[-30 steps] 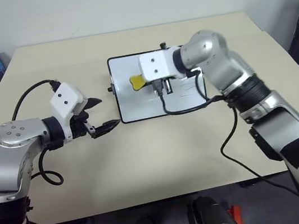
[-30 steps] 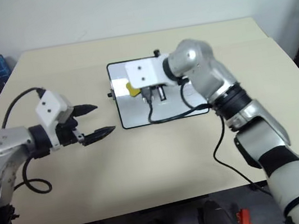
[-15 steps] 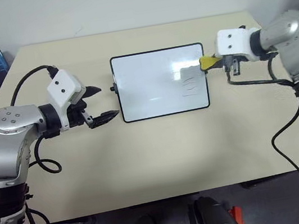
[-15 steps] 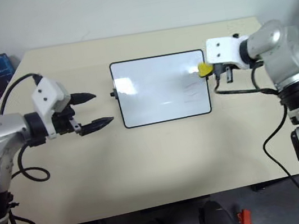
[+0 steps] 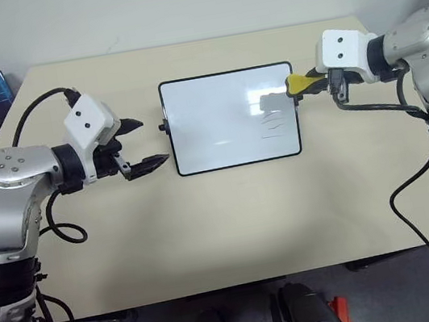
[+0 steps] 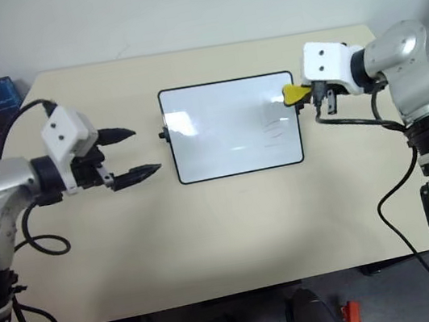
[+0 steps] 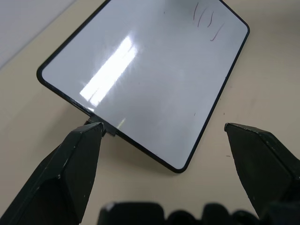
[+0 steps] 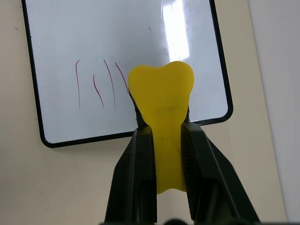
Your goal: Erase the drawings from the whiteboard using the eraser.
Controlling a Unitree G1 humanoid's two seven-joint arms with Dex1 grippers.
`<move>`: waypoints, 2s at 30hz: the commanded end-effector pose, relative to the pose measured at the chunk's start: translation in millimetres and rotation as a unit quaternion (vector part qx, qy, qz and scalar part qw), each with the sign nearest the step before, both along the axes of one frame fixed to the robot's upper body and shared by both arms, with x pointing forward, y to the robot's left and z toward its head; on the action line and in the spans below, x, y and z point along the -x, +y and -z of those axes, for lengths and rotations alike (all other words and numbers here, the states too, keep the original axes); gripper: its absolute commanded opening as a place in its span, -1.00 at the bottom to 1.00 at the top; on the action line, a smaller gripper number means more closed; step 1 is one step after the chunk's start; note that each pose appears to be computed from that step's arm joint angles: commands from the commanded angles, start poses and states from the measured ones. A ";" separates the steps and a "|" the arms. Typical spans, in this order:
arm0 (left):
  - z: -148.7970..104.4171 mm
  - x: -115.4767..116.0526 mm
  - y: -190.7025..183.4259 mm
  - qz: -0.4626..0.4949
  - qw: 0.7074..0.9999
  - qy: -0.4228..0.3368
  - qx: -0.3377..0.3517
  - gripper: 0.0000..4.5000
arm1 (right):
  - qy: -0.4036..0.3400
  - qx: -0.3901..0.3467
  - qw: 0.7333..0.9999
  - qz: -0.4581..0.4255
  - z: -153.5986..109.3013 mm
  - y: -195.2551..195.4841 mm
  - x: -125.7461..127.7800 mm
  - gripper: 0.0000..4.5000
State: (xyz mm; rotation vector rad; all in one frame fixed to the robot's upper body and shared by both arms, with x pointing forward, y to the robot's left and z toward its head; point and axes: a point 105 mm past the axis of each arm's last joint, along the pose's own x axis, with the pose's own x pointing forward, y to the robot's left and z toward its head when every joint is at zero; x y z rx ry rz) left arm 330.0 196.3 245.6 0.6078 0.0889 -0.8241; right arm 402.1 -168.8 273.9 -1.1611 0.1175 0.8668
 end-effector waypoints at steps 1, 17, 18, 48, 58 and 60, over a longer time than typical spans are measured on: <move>-11.1 0.4 -4.4 0.014 1.000 -0.023 -0.004 1.00 | -0.046 -0.026 0.999 0.004 -29.4 -3.6 0.6 -0.83; -10.3 -1.9 -10.9 0.029 0.999 -0.021 -0.004 1.00 | -0.063 -0.044 0.997 0.031 -34.1 -8.1 -8.4 -0.83; -10.4 -2.0 -11.3 0.030 0.999 -0.022 -0.004 1.00 | -0.064 -0.046 0.996 0.034 -34.7 -8.5 -9.3 -0.83; -10.6 -4.4 -15.1 0.038 0.999 -0.025 -0.006 1.00 | -0.061 -0.094 0.993 -0.026 -40.7 24.9 0.4 -0.83; -7.2 -4.4 -17.5 0.042 0.999 -0.020 -0.006 1.00 | -0.031 -0.088 0.995 -0.030 -27.1 26.3 3.3 -0.83; 1.3 -4.8 -22.5 0.049 0.999 -0.009 -0.008 1.00 | -0.015 -0.087 0.995 -0.046 -14.0 38.9 4.6 -0.83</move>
